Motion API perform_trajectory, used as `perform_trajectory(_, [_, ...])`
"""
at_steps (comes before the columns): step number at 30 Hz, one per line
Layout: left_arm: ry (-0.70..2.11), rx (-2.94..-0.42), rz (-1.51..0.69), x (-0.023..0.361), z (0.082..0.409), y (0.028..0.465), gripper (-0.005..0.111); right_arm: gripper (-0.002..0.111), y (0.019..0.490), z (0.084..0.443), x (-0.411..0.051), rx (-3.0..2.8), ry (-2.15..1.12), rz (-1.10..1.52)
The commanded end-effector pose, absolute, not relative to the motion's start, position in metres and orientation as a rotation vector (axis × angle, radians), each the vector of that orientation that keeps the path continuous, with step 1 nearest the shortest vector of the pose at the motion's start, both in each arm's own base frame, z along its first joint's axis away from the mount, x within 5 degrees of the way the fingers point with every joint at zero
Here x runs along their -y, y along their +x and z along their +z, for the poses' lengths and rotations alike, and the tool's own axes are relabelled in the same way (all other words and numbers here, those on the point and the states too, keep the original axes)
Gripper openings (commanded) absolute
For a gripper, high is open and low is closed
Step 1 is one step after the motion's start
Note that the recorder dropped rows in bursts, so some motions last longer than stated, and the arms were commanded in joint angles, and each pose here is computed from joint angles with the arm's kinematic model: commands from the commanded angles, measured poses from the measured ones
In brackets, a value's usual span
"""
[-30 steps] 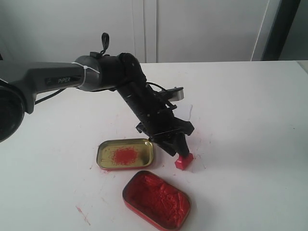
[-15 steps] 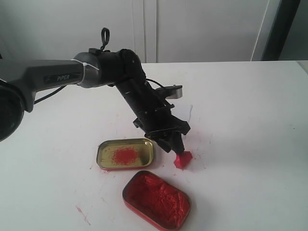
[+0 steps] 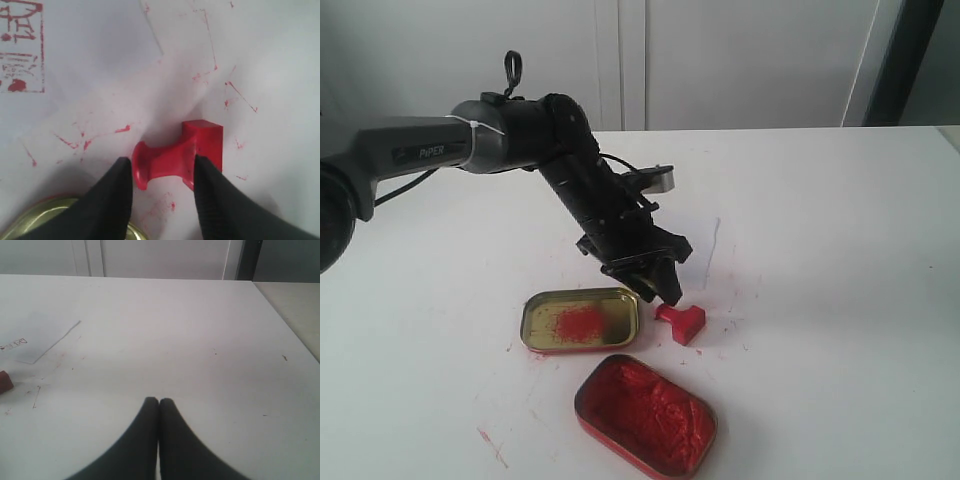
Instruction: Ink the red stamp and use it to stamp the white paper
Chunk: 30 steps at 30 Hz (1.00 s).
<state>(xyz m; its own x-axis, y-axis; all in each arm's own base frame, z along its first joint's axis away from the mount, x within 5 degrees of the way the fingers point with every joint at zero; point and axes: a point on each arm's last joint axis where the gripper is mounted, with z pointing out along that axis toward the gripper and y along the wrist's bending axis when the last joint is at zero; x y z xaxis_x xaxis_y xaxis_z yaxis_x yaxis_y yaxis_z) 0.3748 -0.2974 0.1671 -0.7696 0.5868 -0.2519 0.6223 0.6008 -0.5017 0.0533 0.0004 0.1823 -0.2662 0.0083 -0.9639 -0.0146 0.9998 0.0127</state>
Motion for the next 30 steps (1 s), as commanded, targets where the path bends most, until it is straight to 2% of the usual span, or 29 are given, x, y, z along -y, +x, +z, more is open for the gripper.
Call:
perform_trajectory(1, [1.047, -2.723, -0.912, 0.296, 0.186, 0.373, 0.046, 0.0, 0.053, 0.182, -0.001, -1.828, -0.009, 0.023])
perform_trajectory(7, [1.042, -2.678, -0.907, 0.295, 0.202, 0.372, 0.045, 0.0, 0.053, 0.182, -0.001, -1.828, -0.009, 0.023])
perform_trajectory(9, [1.045, -2.673, -0.904, 0.295, 0.205, 0.371, 0.042, 0.0, 0.053, 0.182, -0.001, -1.828, -0.009, 0.023])
perform_trajectory(16, [1.047, -2.672, -0.903, 0.294, 0.206, 0.371, 0.001, 0.0, 0.053, 0.182, -0.001, -1.828, -0.009, 0.023])
perform_trajectory(30, [1.041, -2.671, -0.901, 0.291, 0.206, 0.373, 0.0, 0.0, 0.053, 0.182, -0.001, -1.828, -0.009, 0.023])
